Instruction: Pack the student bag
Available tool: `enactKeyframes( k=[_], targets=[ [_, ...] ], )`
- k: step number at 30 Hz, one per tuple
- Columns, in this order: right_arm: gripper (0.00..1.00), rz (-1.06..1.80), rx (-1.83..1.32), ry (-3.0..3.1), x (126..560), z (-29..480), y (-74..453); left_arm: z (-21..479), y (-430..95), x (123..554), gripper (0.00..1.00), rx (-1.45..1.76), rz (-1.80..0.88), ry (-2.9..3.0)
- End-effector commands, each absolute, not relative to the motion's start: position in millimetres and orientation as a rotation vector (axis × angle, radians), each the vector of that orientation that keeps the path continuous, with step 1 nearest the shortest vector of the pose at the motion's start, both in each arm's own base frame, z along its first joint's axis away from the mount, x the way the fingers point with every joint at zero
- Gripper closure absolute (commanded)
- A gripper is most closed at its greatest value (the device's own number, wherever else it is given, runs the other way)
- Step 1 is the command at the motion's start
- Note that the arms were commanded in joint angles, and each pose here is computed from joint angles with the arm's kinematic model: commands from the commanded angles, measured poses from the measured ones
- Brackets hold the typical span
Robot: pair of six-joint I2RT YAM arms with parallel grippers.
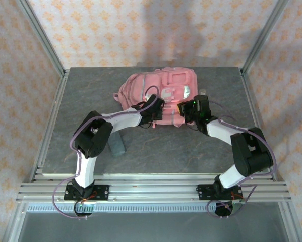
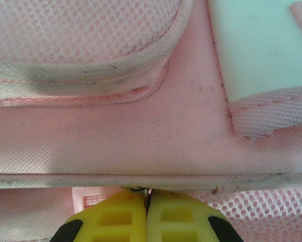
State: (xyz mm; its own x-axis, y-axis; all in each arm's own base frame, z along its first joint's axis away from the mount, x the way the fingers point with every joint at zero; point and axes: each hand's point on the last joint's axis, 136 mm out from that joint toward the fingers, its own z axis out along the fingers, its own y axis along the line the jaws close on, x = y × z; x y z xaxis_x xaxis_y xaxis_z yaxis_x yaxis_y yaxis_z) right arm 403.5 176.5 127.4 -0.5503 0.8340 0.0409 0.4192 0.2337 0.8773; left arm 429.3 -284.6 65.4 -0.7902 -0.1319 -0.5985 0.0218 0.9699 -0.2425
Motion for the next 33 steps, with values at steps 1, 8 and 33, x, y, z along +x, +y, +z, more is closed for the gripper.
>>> enactKeyframes(
  k=[1, 8, 33],
  targets=[
    [1.0, 1.363, 1.011, 1.981, 407, 171, 184, 67, -277, 432, 1.0, -0.068, -0.29, 2.468],
    [1.0, 1.324, 1.034, 2.001, 407, 157, 179, 86, -236, 414, 1.0, -0.038, -0.228, 2.495],
    [1.0, 1.066, 0.959, 2.107, 468, 151, 155, 90, -235, 375, 1.0, 0.072, -0.37, 2.535]
  ],
)
